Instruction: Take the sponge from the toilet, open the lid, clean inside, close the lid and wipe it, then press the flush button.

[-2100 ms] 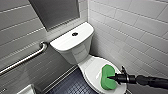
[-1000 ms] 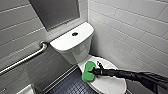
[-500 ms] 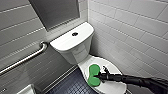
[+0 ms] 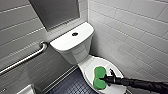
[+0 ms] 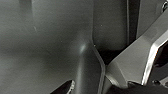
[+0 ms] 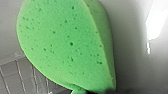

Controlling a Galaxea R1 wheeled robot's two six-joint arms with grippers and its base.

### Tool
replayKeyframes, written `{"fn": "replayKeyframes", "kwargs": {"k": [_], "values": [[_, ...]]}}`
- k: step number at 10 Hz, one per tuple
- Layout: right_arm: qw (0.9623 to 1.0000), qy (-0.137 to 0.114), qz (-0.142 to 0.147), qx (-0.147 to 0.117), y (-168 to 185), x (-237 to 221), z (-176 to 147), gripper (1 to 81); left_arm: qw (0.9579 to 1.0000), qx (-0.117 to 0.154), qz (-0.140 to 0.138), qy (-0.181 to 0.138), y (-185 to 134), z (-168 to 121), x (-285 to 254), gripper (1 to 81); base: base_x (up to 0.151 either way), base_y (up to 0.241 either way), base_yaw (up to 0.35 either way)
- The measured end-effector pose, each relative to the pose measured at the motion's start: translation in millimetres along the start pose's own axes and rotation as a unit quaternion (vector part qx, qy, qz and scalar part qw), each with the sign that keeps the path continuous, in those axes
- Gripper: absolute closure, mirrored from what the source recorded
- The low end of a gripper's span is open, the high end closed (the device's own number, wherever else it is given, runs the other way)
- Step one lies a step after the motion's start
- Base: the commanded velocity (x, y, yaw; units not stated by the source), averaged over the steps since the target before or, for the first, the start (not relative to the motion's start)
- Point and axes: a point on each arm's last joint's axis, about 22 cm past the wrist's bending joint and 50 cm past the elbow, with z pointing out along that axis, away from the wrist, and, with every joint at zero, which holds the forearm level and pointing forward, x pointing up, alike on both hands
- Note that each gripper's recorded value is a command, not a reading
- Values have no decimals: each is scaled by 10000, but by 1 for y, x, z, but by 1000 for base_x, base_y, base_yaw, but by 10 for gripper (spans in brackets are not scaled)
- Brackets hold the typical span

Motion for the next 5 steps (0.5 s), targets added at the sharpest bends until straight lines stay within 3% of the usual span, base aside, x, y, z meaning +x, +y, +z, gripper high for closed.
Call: {"fn": "replayKeyframes", "kwargs": {"k": [2,5], "values": [[9999,44,155,16,19,-12,-15,811,10000,-27,5,6,1,-2,1,10,0,0,0],[9993,30,314,-200,56,-23,-68,811,10000,-87,8,19,6,-2,2,10,0,0,0]]}}
